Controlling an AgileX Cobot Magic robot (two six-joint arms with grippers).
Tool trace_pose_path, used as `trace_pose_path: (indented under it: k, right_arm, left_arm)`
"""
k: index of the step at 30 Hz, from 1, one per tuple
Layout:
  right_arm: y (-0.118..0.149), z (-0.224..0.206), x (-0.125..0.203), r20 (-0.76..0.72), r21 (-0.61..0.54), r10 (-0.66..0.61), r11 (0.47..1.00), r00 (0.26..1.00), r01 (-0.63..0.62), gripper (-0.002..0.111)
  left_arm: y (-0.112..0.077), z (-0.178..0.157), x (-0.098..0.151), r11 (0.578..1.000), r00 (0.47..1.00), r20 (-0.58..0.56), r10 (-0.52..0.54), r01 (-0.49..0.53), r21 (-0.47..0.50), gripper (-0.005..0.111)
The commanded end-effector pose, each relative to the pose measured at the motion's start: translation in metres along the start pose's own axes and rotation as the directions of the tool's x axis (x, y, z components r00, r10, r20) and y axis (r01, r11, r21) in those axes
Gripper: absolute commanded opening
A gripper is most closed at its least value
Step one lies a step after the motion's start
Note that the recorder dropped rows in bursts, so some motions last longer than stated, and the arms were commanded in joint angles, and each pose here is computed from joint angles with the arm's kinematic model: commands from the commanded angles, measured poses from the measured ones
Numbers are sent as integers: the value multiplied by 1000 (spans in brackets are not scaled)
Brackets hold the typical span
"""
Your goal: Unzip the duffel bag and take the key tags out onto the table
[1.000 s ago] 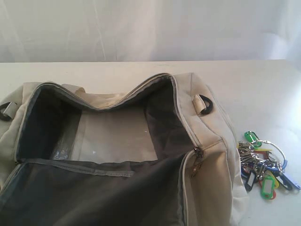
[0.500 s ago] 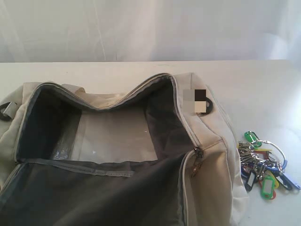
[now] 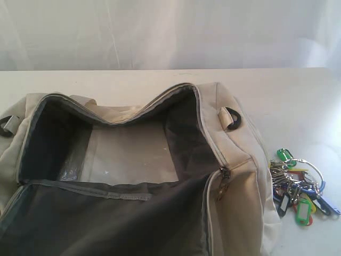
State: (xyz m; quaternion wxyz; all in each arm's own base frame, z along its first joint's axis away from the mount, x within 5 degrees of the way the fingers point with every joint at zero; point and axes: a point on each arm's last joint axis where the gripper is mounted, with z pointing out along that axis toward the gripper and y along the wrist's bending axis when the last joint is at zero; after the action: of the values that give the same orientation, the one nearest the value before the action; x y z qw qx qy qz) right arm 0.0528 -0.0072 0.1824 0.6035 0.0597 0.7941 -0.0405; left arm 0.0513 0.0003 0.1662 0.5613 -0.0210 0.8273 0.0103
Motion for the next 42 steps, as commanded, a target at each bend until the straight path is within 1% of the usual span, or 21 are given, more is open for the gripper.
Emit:
trace_pose_path:
  k: [1, 42]
  right_arm:
    - [0, 0, 0, 16, -4, -6, 1000, 1000, 6, 0]
    - [0, 0, 0, 16, -4, -6, 1000, 1000, 6, 0]
  left_arm:
    - [-2, 0, 1, 999, 1000, 0, 11, -11, 42, 0]
    - [-3, 0, 1, 999, 1000, 0, 13, -13, 46, 0]
